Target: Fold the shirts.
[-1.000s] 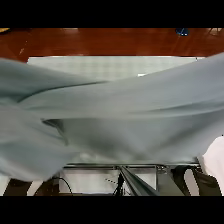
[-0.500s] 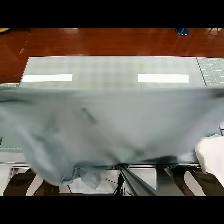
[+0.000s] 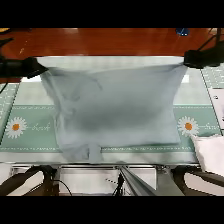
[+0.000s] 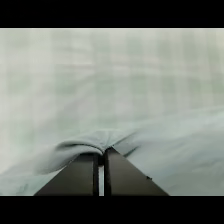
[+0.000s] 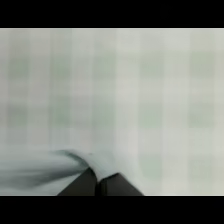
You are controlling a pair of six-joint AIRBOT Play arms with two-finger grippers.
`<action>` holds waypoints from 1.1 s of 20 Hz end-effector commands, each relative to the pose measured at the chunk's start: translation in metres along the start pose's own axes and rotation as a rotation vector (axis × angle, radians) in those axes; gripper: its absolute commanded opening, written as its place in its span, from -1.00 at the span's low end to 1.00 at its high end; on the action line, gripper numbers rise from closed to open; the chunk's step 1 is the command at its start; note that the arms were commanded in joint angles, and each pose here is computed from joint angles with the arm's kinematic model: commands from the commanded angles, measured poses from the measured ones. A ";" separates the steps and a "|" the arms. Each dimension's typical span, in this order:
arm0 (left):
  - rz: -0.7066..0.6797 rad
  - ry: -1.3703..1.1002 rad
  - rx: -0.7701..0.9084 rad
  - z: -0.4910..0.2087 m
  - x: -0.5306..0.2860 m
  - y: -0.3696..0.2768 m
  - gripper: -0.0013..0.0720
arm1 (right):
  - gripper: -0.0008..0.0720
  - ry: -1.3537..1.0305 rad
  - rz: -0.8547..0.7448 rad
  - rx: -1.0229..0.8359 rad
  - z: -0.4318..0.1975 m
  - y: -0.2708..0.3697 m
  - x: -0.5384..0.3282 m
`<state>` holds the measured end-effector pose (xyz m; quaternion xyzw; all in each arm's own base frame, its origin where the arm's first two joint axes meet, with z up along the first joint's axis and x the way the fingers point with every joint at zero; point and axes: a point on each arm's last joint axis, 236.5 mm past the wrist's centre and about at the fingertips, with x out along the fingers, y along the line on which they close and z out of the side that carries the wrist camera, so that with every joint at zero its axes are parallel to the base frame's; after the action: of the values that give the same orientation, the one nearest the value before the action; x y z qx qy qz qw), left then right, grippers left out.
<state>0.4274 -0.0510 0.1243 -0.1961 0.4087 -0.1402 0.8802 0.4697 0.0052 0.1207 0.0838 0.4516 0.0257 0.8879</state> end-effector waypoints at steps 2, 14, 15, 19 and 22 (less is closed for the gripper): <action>0.016 -0.045 -0.142 0.011 0.083 0.047 -0.89 | -0.92 -0.140 0.022 0.092 0.037 -0.006 0.067; 0.065 -0.008 0.001 -0.012 0.149 0.058 -0.89 | -0.92 -0.023 0.043 0.163 0.001 -0.017 0.149; 0.039 0.043 -0.014 -0.019 0.141 0.055 -0.89 | -0.92 0.013 0.046 0.140 -0.006 -0.016 0.140; -0.072 0.309 -0.052 -0.061 0.090 0.039 -0.89 | -0.92 0.142 0.009 0.026 -0.030 -0.021 0.089; -0.028 0.490 -0.106 -0.100 0.068 0.050 -0.89 | -0.92 0.281 -0.029 -0.007 -0.062 -0.028 0.071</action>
<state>0.4479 -0.0615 0.0042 -0.2142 0.5287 -0.1655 0.8045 0.5021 -0.0001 0.0276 0.1011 0.5070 0.0261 0.8556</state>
